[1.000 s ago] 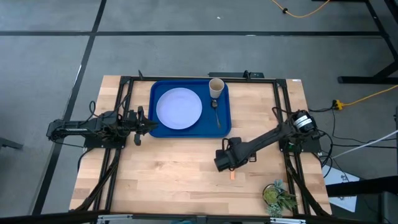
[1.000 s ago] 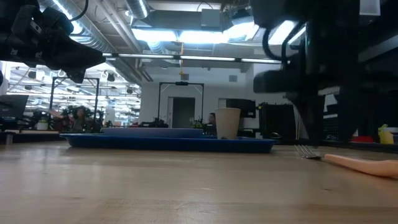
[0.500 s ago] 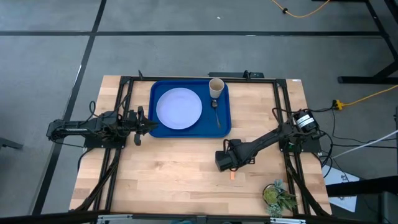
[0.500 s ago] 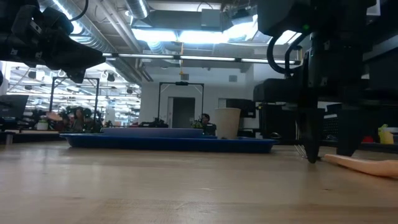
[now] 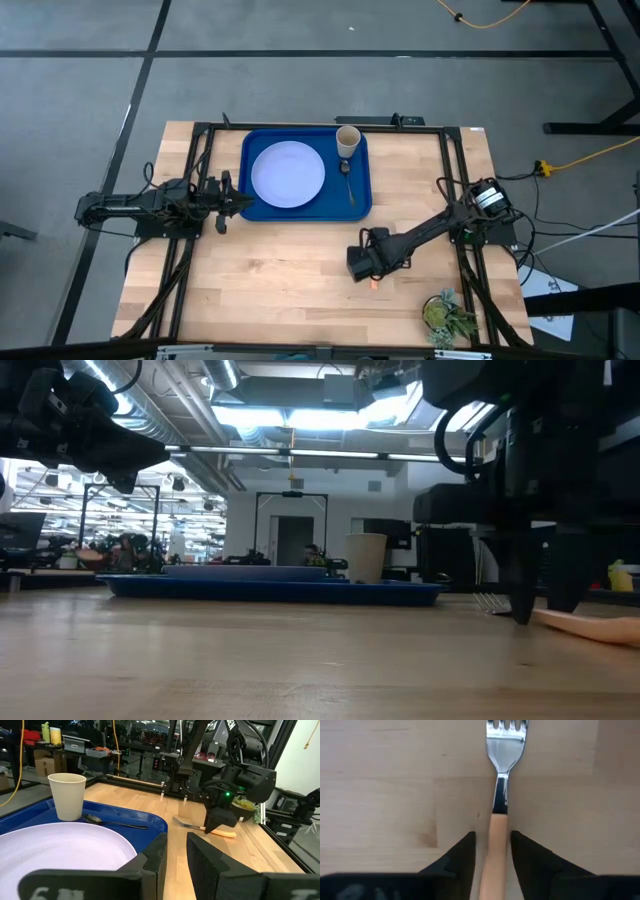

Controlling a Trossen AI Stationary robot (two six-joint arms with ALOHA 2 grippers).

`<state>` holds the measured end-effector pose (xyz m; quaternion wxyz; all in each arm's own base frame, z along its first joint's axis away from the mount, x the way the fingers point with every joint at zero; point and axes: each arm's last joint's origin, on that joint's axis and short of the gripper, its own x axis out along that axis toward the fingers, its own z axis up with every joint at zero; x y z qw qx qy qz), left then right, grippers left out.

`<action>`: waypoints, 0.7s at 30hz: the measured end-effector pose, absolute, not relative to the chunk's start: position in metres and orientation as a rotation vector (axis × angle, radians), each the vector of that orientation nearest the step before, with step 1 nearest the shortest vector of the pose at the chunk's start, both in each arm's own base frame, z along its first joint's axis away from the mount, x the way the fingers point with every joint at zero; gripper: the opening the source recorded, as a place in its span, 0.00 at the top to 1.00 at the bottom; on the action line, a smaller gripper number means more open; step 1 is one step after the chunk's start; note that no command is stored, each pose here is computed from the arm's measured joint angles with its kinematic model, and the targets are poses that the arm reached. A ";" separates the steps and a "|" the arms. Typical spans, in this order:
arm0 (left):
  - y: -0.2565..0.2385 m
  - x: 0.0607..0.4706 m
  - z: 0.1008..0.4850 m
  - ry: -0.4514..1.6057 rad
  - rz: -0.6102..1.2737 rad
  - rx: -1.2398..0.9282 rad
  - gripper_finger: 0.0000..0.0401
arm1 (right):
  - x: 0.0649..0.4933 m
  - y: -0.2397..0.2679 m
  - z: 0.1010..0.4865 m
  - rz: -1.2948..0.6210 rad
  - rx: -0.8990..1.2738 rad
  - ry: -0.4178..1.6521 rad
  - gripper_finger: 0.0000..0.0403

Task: Pick and place plate/cup/fork/spoon on tray
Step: Put the yellow fork on the tray

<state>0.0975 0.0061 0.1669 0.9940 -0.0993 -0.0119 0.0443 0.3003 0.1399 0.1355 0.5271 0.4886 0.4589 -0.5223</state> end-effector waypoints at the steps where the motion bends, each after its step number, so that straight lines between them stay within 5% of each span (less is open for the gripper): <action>1: 0.006 0.098 0.167 -0.024 0.089 -0.199 0.84 | 0.300 0.140 0.136 -1.248 1.170 1.098 0.71; 10: 0.006 0.098 0.167 -0.024 0.089 -0.199 0.84 | 0.303 0.140 0.136 -1.227 1.171 1.058 0.86; 21: 0.006 0.098 0.167 -0.024 0.089 -0.199 0.84 | 0.320 0.138 0.147 -1.148 1.148 0.897 0.86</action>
